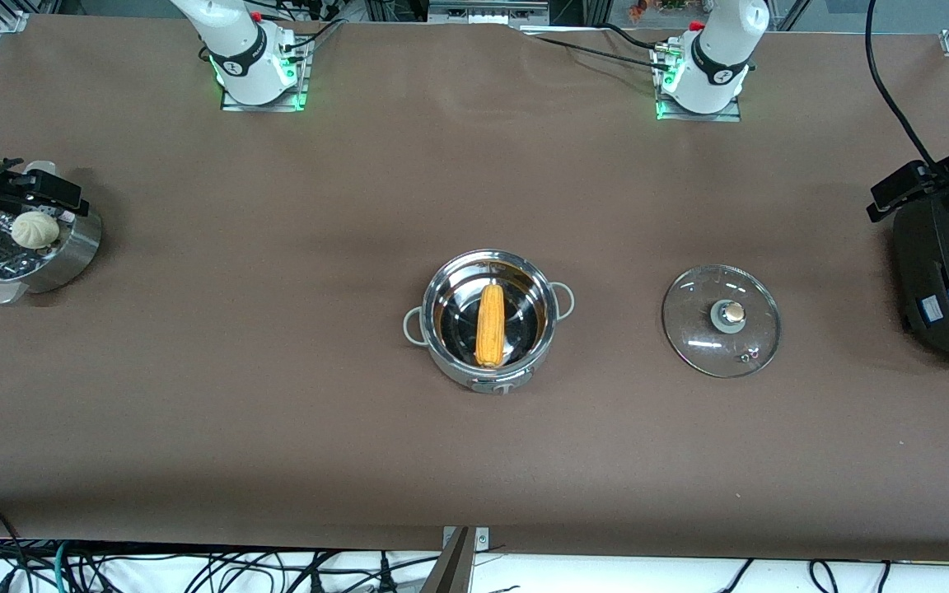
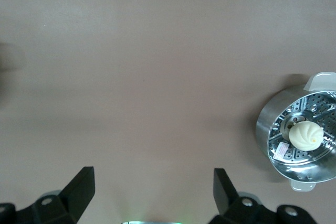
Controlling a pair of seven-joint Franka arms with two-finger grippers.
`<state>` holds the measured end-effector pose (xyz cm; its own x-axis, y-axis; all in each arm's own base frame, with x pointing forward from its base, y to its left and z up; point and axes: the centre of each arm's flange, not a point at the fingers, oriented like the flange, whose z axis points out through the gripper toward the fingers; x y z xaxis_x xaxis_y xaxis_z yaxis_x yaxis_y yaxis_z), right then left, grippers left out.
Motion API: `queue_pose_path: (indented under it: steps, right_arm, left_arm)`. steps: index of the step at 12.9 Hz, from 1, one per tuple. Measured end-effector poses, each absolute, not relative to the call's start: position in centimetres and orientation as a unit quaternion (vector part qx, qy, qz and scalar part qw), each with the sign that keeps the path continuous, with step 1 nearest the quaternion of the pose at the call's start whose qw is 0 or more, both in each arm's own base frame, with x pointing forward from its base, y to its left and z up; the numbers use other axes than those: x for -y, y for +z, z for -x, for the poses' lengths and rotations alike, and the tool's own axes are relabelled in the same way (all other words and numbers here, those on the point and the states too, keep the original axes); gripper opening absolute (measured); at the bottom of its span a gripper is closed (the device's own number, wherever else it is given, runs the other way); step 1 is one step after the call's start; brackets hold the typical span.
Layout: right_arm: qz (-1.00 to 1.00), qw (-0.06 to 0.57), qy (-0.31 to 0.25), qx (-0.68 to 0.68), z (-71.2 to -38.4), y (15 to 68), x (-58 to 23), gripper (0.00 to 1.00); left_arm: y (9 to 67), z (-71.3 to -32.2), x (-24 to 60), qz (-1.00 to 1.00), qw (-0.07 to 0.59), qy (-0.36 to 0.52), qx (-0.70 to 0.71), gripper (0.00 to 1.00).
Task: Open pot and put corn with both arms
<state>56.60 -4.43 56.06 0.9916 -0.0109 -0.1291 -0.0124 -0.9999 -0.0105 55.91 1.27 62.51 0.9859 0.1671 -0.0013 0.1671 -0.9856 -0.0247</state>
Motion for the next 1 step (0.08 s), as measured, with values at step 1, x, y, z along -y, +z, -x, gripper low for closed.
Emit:
queue_pose_path:
  steps: [1]
  right_arm:
    - [0.998,0.006,0.065,-0.006,-56.69,55.95,4.46,1.00]
  left_arm:
    - [62.50,-55.89,-1.26,0.996,0.012,0.002,0.084,1.00]
